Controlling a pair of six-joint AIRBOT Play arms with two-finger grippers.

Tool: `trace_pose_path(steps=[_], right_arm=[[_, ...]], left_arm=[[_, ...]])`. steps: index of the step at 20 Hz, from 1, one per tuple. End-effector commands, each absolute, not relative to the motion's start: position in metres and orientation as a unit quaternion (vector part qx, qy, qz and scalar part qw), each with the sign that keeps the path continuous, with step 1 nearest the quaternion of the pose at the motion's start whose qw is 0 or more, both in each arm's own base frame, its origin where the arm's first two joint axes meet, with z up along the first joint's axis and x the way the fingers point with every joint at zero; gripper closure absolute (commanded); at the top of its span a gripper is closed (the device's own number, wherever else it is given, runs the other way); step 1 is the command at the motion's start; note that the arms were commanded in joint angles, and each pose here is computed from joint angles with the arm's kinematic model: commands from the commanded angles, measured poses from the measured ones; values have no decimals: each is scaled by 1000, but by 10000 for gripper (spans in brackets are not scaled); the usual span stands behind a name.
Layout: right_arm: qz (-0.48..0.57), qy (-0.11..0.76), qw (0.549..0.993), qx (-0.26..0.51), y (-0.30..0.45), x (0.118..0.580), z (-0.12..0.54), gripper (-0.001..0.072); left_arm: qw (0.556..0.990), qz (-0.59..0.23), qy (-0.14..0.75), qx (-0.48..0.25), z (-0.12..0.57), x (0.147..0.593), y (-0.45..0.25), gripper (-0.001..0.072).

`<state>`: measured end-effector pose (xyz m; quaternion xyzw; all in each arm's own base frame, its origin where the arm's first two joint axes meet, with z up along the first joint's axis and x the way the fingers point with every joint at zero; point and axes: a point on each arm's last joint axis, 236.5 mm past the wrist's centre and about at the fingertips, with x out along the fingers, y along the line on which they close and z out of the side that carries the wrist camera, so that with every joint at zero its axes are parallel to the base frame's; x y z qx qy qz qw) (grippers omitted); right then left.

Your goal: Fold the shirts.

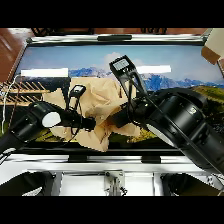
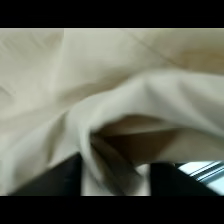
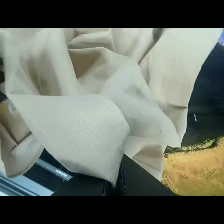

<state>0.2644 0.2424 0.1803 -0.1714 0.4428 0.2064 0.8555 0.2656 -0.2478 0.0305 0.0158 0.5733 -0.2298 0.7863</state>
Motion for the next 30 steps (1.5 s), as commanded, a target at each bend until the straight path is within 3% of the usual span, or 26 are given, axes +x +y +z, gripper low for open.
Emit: trace_pose_path(steps=[1,2,3,6,10,13,18,20,25,30], right_arm=[[192,438,860,-177,232,266,186,639],[188,434,862,-180,229,268,187,639],[181,430,865,-185,226,271,189,639],[160,414,874,-199,217,281,194,639],[153,419,876,-180,218,280,193,639],[170,417,881,-149,231,278,196,639],[260,243,933,-57,276,298,317,639],[251,240,937,-43,266,295,333,639],[172,423,881,-122,245,282,229,639],[158,513,809,-241,274,297,115,639]], left_arm=[[787,-215,577,42,19,271,-241,508],[782,-214,583,59,21,268,-234,625],[776,-217,586,84,28,265,-226,653],[812,-187,535,139,96,282,-192,653],[901,-194,378,88,250,294,-179,653],[915,-208,333,90,302,275,-164,654],[894,-250,356,106,299,252,-171,653],[892,-244,367,103,292,254,-171,653],[840,-197,478,163,196,253,-154,653],[828,-144,520,155,114,275,-143,653]])
